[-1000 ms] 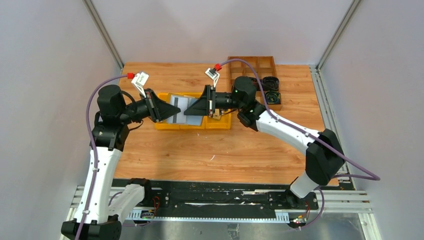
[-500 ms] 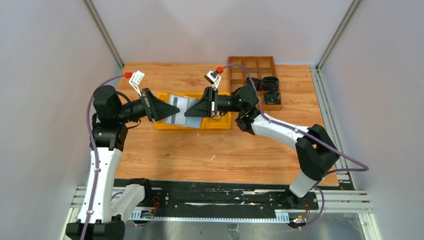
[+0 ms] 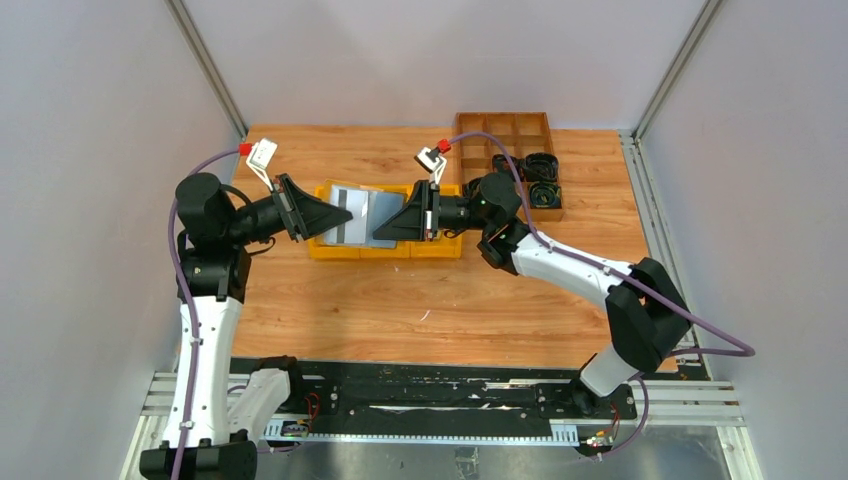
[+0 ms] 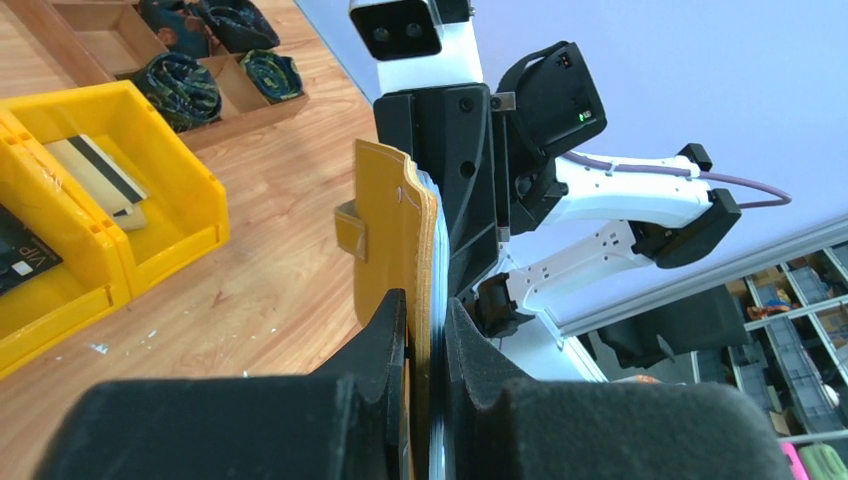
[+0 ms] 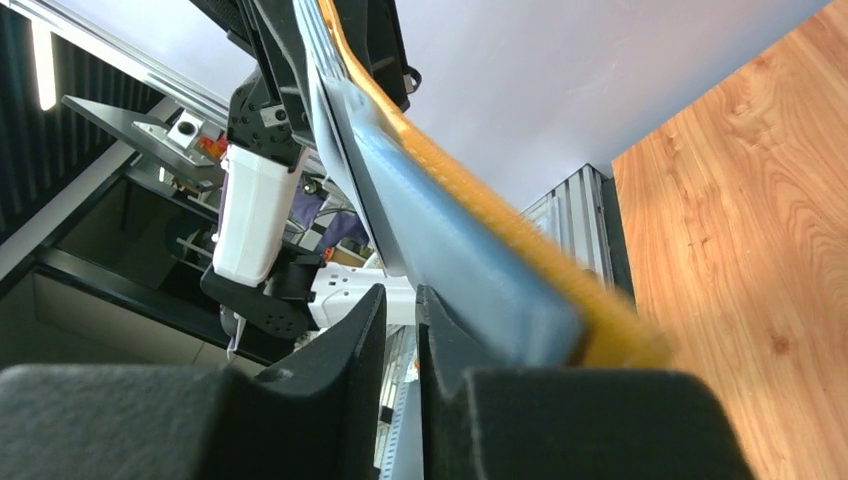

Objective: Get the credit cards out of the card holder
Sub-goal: Remove the credit card from the card holder.

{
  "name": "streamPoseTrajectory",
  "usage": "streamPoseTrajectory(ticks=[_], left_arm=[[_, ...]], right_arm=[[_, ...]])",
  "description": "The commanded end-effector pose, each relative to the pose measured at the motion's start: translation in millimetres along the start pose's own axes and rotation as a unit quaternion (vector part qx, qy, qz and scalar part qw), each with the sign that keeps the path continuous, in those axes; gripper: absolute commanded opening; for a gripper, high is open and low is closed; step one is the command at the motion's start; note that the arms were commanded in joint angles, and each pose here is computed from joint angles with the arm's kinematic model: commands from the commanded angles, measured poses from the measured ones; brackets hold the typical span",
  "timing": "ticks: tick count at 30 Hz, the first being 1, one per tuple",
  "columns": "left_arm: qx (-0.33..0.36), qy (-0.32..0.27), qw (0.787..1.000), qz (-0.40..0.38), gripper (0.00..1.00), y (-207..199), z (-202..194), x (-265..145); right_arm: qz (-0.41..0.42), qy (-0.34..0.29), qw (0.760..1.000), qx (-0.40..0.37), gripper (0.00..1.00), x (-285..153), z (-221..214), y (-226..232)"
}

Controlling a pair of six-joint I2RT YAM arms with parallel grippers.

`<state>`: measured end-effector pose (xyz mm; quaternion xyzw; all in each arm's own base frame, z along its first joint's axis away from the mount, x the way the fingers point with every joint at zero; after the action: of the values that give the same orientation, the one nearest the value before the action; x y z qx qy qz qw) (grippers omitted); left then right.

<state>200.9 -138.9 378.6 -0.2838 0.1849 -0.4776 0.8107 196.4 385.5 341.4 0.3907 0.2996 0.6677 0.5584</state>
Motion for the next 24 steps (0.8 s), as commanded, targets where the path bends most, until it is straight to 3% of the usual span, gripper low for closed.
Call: streamPoseTrajectory(ticks=[1, 6, 17, 20, 24], left_arm=[[0.012, -0.010, 1.000, -0.009, 0.12, -6, -2, -3], [0.012, -0.015, 1.000, -0.008, 0.12, -7, -2, -3], [0.012, -0.025, 1.000, -0.005, 0.12, -7, 0, -3], [0.011, -0.029, 1.000, -0.005, 0.14, -8, 0, -3], [0.006, -0.030, 1.000, -0.007, 0.19, -7, -2, -3]], right_arm=[[0.015, -0.001, 0.999, -0.043, 0.27, 5, 4, 19], [0.019, 0.002, 0.999, -0.040, 0.35, 12, 7, 20], [0.046, 0.018, 0.998, -0.032, 0.40, 30, 4, 21], [0.053, 0.020, 0.998, -0.028, 0.38, 33, 3, 23], [0.061, 0.020, 0.998, -0.022, 0.24, 35, 4, 24]])
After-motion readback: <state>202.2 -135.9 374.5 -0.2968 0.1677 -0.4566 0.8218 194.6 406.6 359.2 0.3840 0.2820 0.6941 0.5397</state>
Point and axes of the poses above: each gripper's point midway between its finger pads, its own x axis out along the fingers, its own y axis along the line the jaws close on, z = x × y, the point moved 2 cm from there along -x, back along the fingers, and after that the axes turned 4 degrees about x, right-handed, at the moved point
